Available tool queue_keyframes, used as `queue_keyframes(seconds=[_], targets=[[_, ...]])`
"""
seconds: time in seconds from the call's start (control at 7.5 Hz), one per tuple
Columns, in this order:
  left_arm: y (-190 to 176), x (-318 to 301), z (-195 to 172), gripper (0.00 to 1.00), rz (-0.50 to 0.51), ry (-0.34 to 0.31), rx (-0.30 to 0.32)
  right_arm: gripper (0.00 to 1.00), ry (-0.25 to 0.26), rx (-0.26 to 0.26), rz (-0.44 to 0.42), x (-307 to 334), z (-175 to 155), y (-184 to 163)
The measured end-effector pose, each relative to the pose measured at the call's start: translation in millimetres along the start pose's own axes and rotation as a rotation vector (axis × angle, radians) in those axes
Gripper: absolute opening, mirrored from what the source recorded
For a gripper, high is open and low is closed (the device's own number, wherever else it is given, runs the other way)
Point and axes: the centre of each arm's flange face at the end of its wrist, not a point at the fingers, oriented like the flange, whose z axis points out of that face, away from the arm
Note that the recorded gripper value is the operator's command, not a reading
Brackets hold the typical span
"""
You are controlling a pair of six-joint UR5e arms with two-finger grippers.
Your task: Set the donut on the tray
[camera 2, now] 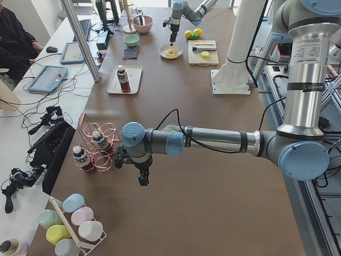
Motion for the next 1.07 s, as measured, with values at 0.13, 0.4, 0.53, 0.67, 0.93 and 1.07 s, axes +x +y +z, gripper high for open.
queue_keyframes(seconds=[0.13,0.4,0.53,0.67,0.93,1.07], targets=[[0,0,0,0.98,0.001,0.000,0.000,0.05,0.005,-0.001,0.002,2,1,0],[0,0,0,0.98,0.002,0.000,0.002,0.00,0.025,0.011,0.008,10,7,-1],[0,1,-1,0.98,0.002,0.000,0.002,0.00,0.029,0.017,0.009,11,8,-2],[0,1,-1,0.98,0.003,0.000,0.003,0.00,0.027,0.021,0.010,10,7,-3],[-1,2,-2,0.98,0.004,0.000,0.004,0.00,0.002,0.020,0.026,6,-6,-9],[-1,2,-2,0.98,0.004,0.000,0.004,0.00,-0.028,0.008,0.042,4,-22,-18]])
